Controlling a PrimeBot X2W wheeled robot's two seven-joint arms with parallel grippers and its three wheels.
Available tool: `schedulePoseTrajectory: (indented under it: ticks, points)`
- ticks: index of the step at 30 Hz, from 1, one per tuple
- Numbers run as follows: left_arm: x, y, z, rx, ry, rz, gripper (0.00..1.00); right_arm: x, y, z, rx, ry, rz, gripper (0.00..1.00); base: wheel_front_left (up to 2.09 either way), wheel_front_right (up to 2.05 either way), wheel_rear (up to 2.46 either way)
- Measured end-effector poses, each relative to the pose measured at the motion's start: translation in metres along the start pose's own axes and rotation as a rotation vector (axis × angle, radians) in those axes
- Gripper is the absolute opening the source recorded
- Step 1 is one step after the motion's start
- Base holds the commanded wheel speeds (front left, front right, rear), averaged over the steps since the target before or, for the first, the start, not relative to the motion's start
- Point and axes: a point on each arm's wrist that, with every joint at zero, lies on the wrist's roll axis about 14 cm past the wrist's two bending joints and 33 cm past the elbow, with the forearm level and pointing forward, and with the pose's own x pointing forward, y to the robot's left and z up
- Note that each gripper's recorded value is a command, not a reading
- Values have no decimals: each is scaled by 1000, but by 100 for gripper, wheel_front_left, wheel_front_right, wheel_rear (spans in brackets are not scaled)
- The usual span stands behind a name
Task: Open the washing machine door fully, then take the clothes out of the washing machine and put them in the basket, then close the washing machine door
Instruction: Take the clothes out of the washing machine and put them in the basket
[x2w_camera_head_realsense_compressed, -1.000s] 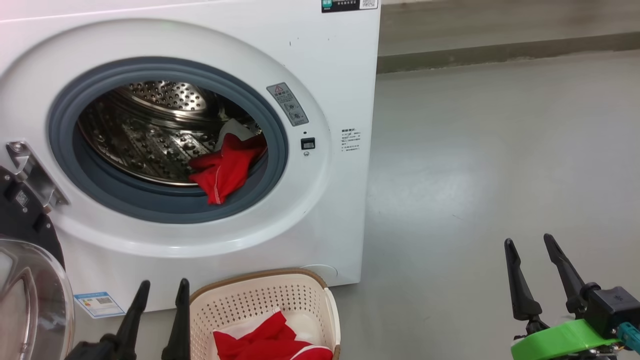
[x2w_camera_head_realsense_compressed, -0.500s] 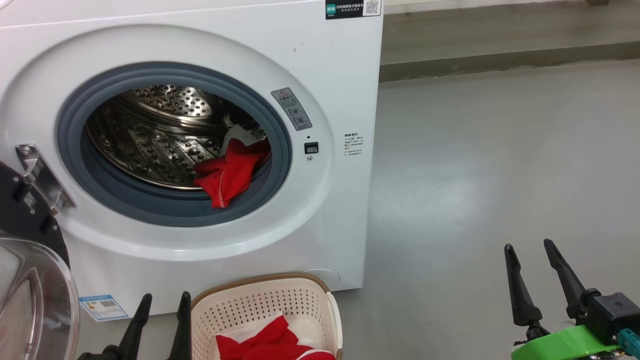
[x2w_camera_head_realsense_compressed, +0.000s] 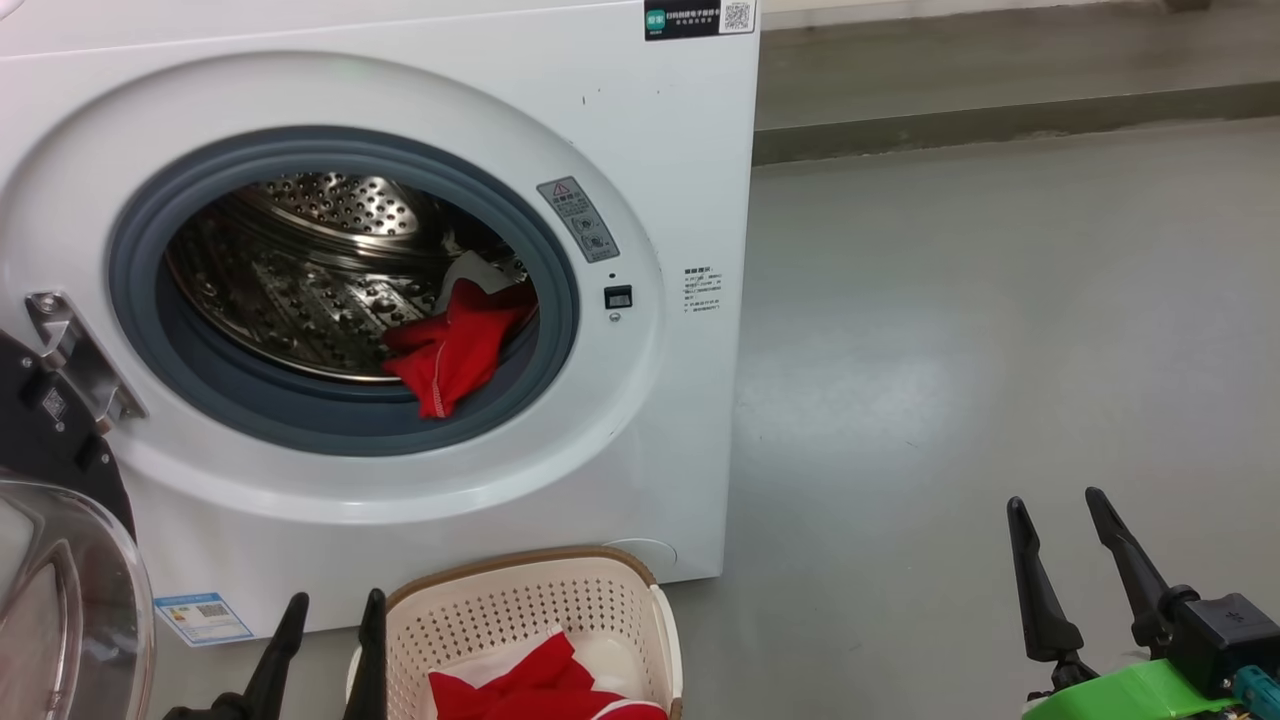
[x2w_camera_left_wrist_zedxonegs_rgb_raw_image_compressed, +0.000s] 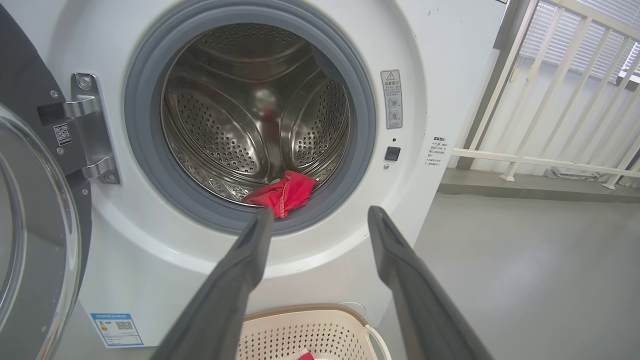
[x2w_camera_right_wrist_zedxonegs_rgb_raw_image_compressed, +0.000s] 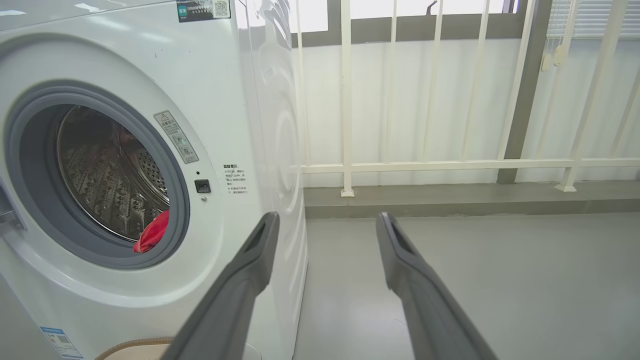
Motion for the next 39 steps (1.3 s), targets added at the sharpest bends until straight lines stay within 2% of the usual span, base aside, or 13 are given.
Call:
schedulePoseTrajectory:
  ticks: [21,29,39]
  points:
    - [9,6,-16,8,46,27,100,6,7,-17,2,54,20,100,0,0,0]
    - [33,8,-16,10,39,34,100,27,23,-18,13,49,63,100,0,0,0]
    - [100,3,-3,-9,-25,11,100,66,36,-23,14,39,103,100,0,0,0]
